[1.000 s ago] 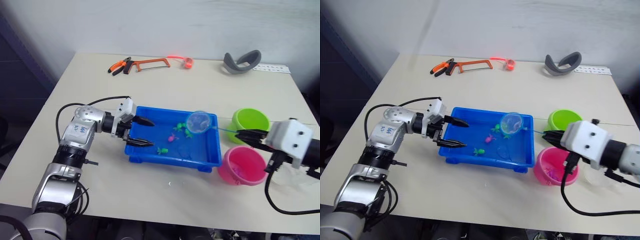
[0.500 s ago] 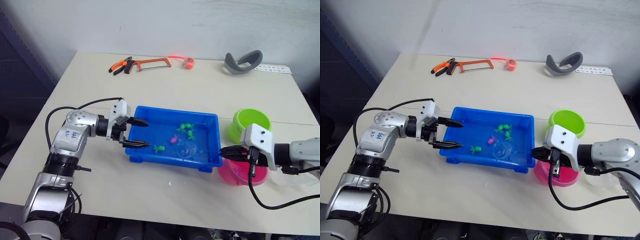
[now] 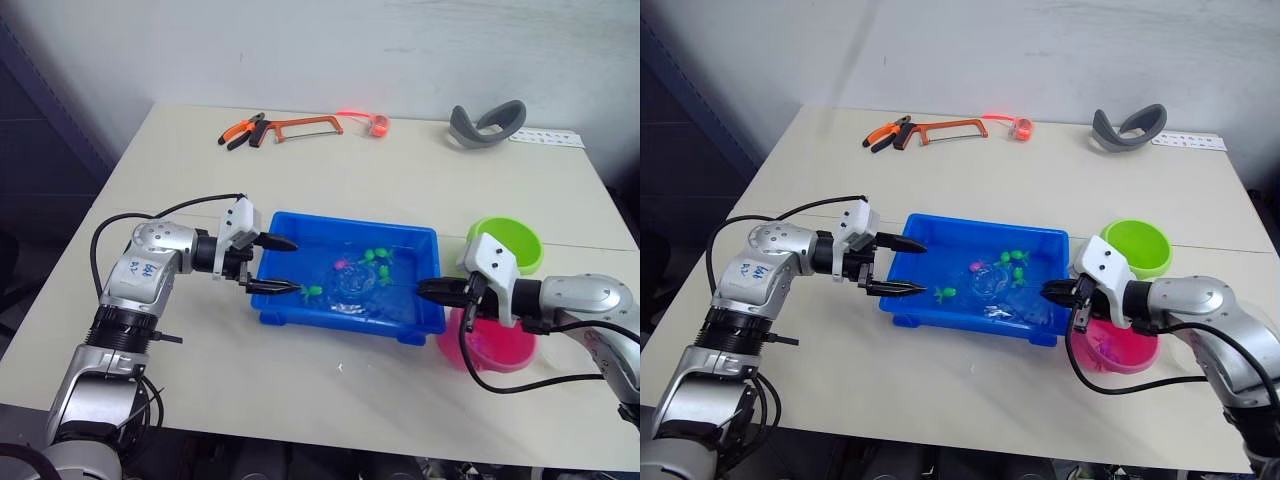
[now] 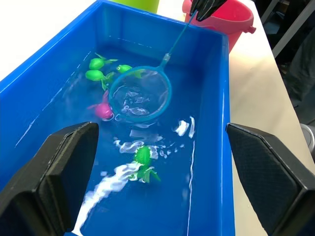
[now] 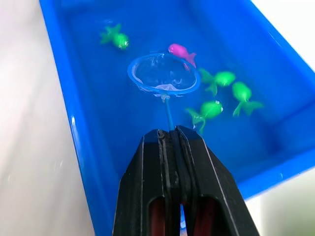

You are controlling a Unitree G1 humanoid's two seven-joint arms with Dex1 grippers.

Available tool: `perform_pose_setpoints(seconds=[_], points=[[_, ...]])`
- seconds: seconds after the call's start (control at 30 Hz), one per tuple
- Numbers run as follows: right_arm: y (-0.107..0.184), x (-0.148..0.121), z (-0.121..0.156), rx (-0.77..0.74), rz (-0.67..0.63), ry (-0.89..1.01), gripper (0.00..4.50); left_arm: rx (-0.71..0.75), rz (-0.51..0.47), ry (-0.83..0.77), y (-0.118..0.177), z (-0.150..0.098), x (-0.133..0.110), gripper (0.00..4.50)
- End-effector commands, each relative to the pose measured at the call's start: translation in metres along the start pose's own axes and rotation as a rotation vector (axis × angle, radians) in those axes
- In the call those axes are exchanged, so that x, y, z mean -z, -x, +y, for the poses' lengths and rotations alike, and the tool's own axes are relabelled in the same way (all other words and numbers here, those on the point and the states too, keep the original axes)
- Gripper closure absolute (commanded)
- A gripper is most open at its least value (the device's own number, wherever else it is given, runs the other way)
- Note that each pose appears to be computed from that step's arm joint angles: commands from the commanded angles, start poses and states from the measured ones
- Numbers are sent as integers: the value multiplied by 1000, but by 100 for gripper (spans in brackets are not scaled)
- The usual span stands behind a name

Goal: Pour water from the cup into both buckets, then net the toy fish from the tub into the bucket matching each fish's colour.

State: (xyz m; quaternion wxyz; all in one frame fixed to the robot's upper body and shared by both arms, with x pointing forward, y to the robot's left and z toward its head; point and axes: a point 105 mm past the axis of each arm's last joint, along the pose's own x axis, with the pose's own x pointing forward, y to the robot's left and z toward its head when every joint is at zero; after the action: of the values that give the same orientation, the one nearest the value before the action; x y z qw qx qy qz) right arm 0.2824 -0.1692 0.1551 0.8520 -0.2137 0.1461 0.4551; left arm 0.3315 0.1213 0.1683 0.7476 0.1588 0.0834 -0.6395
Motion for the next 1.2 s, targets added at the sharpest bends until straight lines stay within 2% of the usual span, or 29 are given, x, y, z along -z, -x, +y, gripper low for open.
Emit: perform_pose_setpoints(seconds=[0.03, 0.27, 0.5, 0.67, 1.0, 1.2], points=[[0, -2, 5, -9, 17, 24, 450, -2, -28, -44, 1, 4, -13, 2], [-9, 3, 0, -4, 51, 20, 450, -19, -24, -45, 3, 11, -12, 2], [-28, -16, -21, 103, -35, 3, 450, -64, -17, -47, 10, 20, -10, 2], [-30, -30, -21, 102, -111, -30, 450, -70, -22, -50, 11, 21, -11, 2], [-3, -40, 11, 52, -151, 67, 450, -31, -66, -46, -1, 19, -20, 2], [42, -44, 27, 128, -177, 123, 450, 92, -135, -11, -17, 6, -37, 2]])
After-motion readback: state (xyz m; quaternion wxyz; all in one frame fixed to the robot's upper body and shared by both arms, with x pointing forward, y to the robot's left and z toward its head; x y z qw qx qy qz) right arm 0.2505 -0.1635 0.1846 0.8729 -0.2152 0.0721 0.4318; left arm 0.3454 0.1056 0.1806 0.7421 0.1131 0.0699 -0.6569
